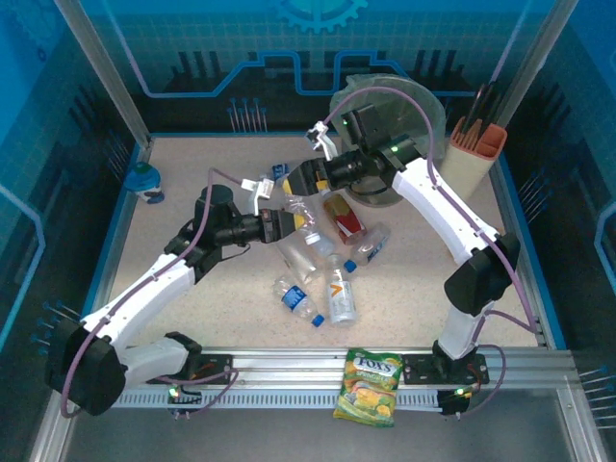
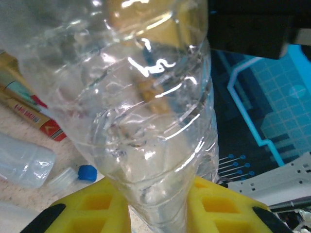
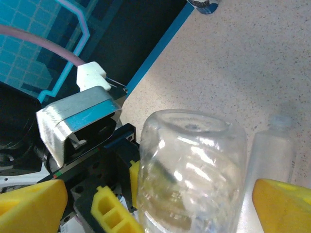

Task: Put the plastic bottles in the bin

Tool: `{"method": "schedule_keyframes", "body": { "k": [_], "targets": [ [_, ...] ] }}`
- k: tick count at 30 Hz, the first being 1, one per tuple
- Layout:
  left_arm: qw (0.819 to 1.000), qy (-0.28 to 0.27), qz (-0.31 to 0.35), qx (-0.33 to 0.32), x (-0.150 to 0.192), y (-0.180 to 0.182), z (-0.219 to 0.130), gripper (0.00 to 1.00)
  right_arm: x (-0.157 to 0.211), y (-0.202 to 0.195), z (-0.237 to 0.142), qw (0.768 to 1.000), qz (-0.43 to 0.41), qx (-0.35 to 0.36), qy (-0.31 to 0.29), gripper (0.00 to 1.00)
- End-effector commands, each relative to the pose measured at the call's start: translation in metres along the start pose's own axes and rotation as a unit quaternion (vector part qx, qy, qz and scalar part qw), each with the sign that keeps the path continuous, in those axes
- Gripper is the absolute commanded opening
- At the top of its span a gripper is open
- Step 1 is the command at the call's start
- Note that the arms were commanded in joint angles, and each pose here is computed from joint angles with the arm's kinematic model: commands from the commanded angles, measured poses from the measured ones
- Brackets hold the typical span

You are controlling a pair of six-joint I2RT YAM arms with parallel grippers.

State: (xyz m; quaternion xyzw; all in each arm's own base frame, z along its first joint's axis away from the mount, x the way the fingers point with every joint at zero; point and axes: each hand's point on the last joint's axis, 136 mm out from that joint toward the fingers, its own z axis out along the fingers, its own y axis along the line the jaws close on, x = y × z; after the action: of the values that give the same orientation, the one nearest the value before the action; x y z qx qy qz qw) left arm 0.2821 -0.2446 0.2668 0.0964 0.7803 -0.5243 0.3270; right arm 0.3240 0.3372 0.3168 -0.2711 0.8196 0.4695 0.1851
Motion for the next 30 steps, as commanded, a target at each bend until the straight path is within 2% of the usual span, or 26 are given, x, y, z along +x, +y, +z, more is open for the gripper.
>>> {"method": "schedule_keyframes", "body": {
  "k": [1,13,16,19,20,24,30],
  "targets": [
    [0.998,-0.005,0.038,0.049,-0.013,-0.024,0.000,0.21,0.002,-0.002,0.012,1.000,0.014,-0.020,0.014,0.95],
    [0.998,-0.001,0.042,0.047,-0.013,-0.023,0.001,0.22,-0.004,-0.009,0.008,1.000,0.020,-0.016,-0.001,0.62],
    [0.998,-0.001,0.041,0.046,-0.013,-0.023,0.001,0.31,-0.008,-0.007,0.003,1.000,0.017,-0.015,-0.007,0.58],
    [0.998,-0.006,0.044,0.044,-0.014,-0.023,0.000,0.59,-0.014,-0.005,-0.005,1.000,0.008,-0.012,-0.021,0.56],
    [0.998,-0.007,0.045,0.043,-0.013,-0.023,-0.001,0.64,-0.018,-0.005,-0.009,1.000,0.005,-0.009,-0.027,0.56],
    [0.998,-0.010,0.045,0.035,-0.010,-0.023,-0.006,0.71,-0.035,-0.008,-0.033,0.998,-0.002,0.009,-0.062,0.54],
    [1.000,-0.003,0.027,0.001,0.003,-0.008,-0.011,0.73,-0.070,-0.022,-0.092,0.989,-0.013,0.059,-0.139,0.52]
  ]
}}
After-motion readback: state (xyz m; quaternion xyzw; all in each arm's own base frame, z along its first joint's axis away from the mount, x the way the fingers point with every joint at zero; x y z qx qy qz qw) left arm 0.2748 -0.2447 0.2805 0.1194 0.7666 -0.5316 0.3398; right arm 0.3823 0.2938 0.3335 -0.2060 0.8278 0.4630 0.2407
